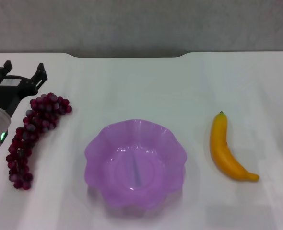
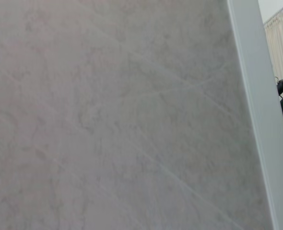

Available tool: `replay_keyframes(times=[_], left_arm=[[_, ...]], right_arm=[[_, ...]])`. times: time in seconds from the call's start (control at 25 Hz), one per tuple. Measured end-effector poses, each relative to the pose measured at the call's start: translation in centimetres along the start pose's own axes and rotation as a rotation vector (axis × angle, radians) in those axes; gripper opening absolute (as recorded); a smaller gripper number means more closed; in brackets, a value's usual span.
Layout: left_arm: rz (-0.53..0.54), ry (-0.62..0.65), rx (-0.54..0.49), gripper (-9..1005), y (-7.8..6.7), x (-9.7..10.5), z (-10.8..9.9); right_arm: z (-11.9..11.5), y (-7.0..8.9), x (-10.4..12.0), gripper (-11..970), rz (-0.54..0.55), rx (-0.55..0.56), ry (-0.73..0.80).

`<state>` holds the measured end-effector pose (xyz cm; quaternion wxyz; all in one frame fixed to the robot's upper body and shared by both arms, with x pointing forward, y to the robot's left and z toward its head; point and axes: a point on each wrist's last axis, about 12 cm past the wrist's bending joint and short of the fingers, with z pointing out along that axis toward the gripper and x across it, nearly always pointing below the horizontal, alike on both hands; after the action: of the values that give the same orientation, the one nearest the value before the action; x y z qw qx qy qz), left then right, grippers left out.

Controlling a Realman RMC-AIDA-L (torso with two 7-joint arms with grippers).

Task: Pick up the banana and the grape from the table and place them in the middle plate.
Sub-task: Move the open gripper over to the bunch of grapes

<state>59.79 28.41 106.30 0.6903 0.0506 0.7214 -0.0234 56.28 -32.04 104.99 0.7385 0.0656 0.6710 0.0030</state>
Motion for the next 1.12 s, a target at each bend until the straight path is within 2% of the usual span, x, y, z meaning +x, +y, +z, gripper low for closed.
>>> replay_keyframes(times=[0.4,0.56,0.68,0.84,0.96,1.0,1.12], left_arm=[[-0.017,0.004,-0.007,880,0.4,0.5,-0.1],[-0.014,0.076,0.009,880,0.0,0.4,0.8],[0.003,0.143,0.033,880,-0.4,-0.4,1.8],[0.016,0.245,0.037,880,-0.2,-1.6,2.9],[0.065,0.330,0.040,880,0.3,-2.6,3.2],[0.136,0.384,0.051,880,0.3,-3.0,3.3],[0.199,0.423,0.059,881,0.1,-3.5,3.3]], right_arm=[[0.2,0.1,0.1,883,-0.001,-0.004,0.011],[0.1,-0.1,0.2,884,-0.009,0.000,0.018],[0.0,-0.2,0.3,884,-0.012,0.001,0.022],[-0.1,-0.3,0.5,884,-0.018,0.004,0.035],[0.0,-0.2,0.6,884,-0.020,0.003,0.049],[0.0,-0.2,0.6,884,-0.020,0.002,0.053],[0.0,-0.2,0.7,884,-0.020,0.002,0.058]])
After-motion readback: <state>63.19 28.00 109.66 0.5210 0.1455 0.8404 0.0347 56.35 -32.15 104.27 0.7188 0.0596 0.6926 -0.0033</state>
